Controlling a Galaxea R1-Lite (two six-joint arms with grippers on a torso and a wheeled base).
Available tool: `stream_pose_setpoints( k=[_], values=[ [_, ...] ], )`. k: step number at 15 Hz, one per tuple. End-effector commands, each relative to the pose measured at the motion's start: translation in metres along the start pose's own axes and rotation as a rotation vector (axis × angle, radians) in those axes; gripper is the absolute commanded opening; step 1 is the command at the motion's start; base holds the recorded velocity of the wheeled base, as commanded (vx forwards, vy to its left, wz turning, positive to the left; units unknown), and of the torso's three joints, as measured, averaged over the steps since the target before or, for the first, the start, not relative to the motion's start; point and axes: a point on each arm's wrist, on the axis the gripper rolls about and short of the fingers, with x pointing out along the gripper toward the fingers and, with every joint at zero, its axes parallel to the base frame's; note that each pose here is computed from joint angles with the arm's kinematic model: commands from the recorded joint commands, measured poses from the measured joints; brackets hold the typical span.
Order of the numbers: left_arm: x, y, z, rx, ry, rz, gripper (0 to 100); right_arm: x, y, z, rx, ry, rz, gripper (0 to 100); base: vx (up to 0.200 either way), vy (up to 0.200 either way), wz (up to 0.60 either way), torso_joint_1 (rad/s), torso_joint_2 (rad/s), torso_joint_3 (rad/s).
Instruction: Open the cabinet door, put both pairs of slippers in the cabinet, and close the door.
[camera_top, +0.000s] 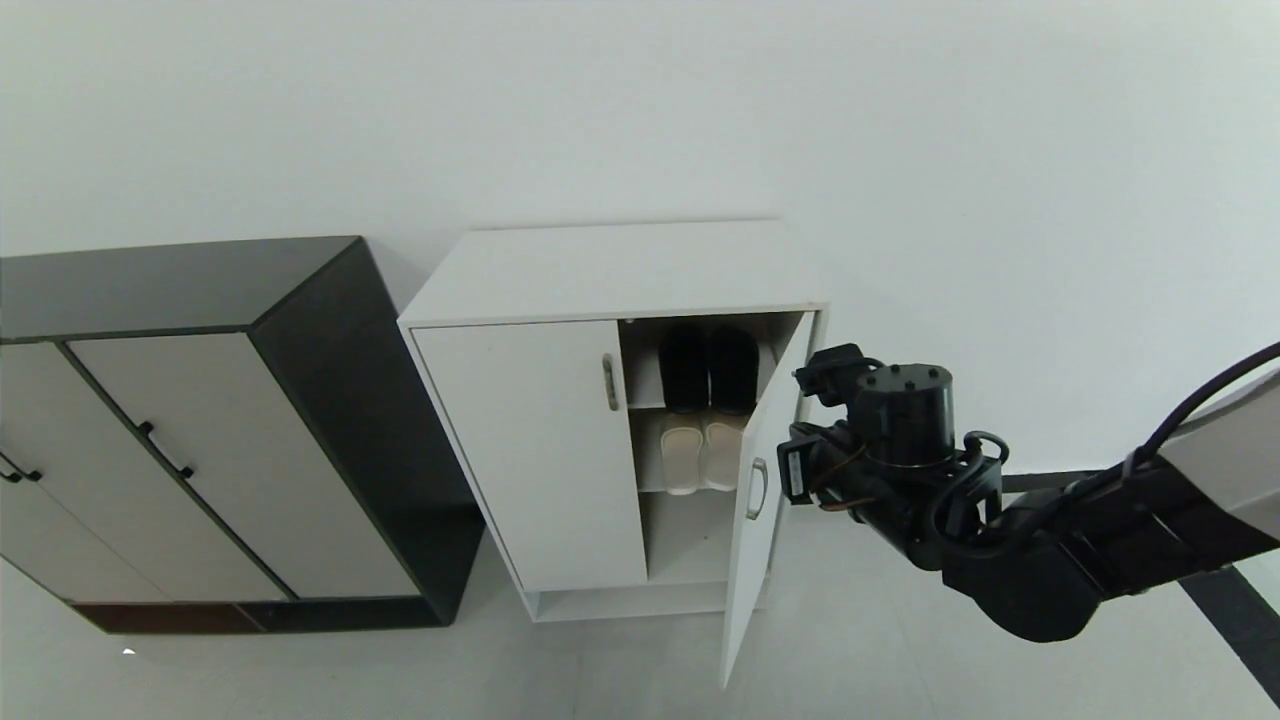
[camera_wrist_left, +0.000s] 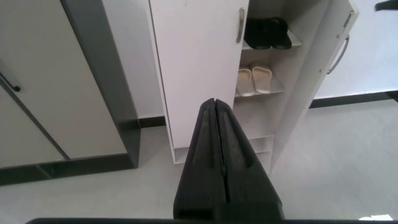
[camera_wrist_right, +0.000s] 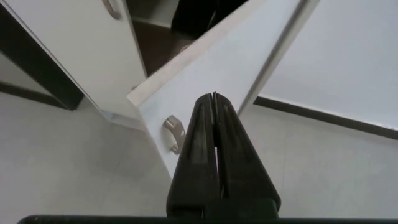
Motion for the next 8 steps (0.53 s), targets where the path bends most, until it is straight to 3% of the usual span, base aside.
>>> stream_pose_setpoints(
  k=[1,8],
  values=[
    [0.0,0.0,0.0,0.0,0.0,0.001,0,0.017,0.001,-0.018,-0.013,0.045,-0.012,0,0.0,0.0,0.0,0.0,0.0,0.0],
    [0.0,0.0,0.0,0.0,0.0,0.001,0,0.062,0.011,-0.038,0.006,0.033,0.001,0,0.0,0.0,0.0,0.0,0.0,0.0]
  ],
)
